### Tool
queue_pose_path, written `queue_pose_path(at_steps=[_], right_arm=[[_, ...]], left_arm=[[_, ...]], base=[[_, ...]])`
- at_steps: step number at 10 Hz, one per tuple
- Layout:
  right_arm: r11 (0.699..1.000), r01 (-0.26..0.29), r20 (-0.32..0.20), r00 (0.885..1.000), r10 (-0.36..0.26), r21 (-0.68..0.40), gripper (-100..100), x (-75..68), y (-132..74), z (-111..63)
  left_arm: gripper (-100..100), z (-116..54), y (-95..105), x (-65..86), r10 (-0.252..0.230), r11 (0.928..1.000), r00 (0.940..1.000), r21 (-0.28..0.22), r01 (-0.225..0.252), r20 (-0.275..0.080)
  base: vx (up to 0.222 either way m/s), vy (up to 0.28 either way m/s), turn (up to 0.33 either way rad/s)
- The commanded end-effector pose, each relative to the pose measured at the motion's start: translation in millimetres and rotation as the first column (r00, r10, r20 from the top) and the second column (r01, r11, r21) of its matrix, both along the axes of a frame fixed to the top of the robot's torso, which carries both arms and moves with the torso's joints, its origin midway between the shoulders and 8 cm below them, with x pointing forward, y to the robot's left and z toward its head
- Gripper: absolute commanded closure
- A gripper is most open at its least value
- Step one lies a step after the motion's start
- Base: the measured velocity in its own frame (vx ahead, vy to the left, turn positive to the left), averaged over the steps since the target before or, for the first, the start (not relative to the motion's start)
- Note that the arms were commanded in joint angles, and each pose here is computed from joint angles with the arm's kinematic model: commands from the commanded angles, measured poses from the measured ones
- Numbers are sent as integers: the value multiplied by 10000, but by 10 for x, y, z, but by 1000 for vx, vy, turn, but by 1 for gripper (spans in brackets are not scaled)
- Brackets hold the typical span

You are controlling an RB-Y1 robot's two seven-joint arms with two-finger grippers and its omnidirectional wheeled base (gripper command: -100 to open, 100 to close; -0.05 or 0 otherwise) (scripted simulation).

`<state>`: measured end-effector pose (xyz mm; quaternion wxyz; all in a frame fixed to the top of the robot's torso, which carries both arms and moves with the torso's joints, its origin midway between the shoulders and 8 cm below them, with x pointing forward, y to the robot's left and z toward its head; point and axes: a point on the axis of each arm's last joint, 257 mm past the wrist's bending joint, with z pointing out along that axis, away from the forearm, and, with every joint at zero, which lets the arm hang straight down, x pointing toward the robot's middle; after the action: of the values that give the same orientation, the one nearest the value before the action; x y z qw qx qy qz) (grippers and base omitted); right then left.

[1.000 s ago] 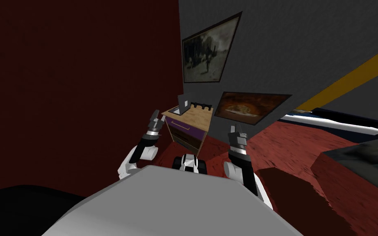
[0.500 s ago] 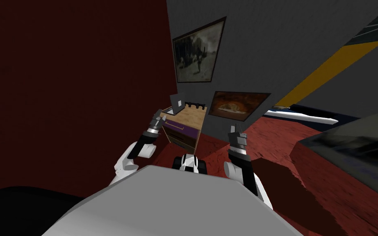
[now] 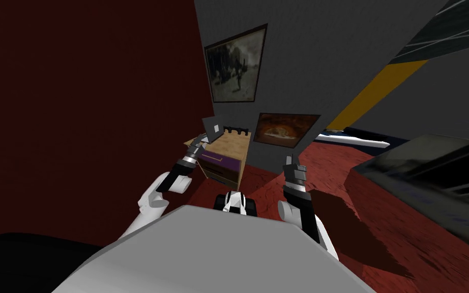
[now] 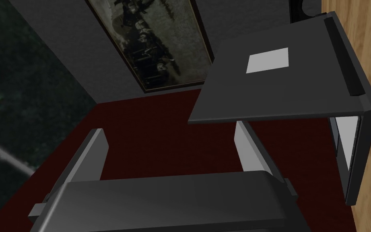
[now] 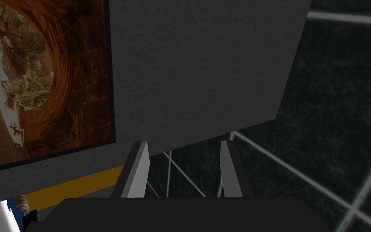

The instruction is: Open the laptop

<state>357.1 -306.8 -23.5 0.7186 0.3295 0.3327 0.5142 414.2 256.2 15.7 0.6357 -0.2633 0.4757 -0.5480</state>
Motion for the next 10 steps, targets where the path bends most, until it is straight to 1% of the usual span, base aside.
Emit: queue_pose_path(at_steps=[1,2,3,4,6,7,8,9,10], right_arm=[[10000,0,1,10000,0,0,0,0,0,0],[10000,1,-1,10000,-1,-1,0,0,0,0],[10000,0,0,10000,0,0,0,0,0,0],[10000,0,0,10000,0,0,0,0,0,0],[10000,1,-1,10000,-1,-1,0,0,0,0],[10000,0,0,10000,0,-1,0,0,0,0],[10000,1,-1,10000,-1,-1,0,0,0,0],[10000,2,-2,10000,-2,-2,0,0,-1,0],[10000,1,-1,10000,-1,-2,0,0,-1,0]], left_arm=[[-100,-29,36,74,106,9992,9993,381,-92,-351],[-100,-36,67,121,203,9979,9982,625,-168,-557],[-100,-15,92,154,263,9961,9975,858,-206,-650],[-100,-42,108,167,331,9959,9965,860,-265,-762],[-100,-15,206,248,601,9906,9928,1286,-465,-1039],[-100,-4,276,292,800,9871,9895,1477,-618,-1201],[-100,-43,305,307,913,9864,9865,1484,-709,-1359],[-100,-16,379,345,1109,9824,9829,1657,-861,-1470],[-100,-35,394,352,1167,9819,9810,1661,-906,-1548]], base=[[3,-50,-74],[21,-57,-131],[30,-63,-200],[19,-41,-43],[10,-35,-126],[15,-24,-169],[14,-9,-36],[15,-3,-64],[11,3,-47]])
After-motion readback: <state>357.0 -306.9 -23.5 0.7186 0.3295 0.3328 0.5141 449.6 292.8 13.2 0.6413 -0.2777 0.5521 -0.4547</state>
